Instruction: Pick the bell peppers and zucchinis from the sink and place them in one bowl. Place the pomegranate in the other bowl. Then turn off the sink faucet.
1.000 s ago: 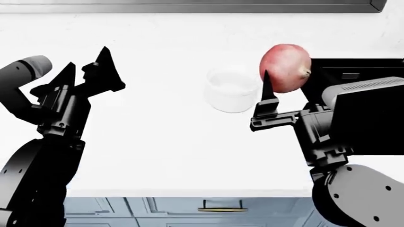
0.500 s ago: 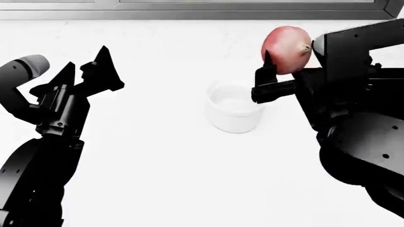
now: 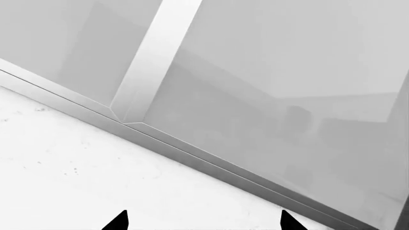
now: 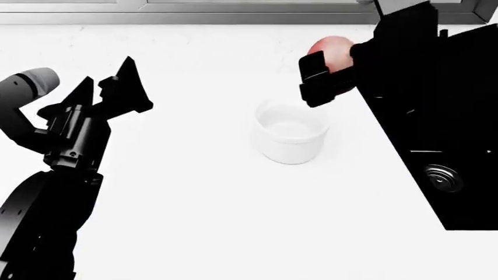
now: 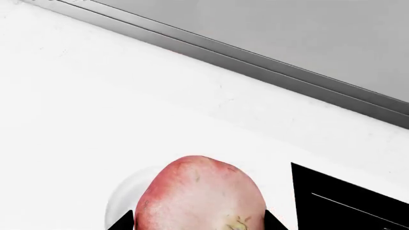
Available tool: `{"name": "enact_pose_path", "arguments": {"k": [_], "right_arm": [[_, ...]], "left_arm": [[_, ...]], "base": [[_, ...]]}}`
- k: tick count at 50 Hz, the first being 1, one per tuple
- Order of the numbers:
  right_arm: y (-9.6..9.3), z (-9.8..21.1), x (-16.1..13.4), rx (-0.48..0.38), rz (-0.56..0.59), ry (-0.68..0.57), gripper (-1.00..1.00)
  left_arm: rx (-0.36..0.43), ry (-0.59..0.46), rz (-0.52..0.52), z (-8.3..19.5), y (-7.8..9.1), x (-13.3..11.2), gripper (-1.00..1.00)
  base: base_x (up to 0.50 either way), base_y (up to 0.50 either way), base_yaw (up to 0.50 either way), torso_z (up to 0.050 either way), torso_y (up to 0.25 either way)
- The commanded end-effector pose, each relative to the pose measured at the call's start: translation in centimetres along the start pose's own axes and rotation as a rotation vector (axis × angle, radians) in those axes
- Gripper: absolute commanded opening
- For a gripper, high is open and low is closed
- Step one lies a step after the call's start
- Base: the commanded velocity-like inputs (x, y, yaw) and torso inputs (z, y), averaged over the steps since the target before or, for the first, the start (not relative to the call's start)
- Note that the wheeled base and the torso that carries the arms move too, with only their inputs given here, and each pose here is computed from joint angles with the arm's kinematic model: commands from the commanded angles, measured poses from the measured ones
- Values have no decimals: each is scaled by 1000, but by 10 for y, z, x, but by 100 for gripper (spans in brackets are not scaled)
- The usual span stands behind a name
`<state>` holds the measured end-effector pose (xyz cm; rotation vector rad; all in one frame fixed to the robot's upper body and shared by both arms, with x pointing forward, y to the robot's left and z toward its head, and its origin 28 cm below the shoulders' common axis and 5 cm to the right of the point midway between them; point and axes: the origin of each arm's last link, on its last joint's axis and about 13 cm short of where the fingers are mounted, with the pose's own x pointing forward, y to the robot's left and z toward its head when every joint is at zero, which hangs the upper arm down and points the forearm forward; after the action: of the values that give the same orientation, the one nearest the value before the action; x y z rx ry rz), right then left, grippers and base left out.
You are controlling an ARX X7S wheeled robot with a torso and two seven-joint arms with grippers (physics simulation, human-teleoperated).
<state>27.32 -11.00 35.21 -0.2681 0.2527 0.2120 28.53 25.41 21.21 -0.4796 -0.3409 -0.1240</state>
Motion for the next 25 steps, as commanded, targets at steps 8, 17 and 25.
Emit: {"name": "enact_pose_path", "arguments": {"k": [8, 17, 25], "right_arm": [[-6, 45, -2, -38, 73, 94, -100], [-3, 45, 9, -22, 164, 177, -100], [4, 45, 25, -46, 236, 212, -100]], "left_arm": [[-3, 7, -7, -1, -1, 0, 100], [-4, 7, -6, 0, -1, 0, 100], [-4, 5, -8, 1, -1, -1, 100]], "base": [[0, 0, 0, 0, 0], [0, 0, 0, 0, 0], [0, 0, 0, 0, 0]]}}
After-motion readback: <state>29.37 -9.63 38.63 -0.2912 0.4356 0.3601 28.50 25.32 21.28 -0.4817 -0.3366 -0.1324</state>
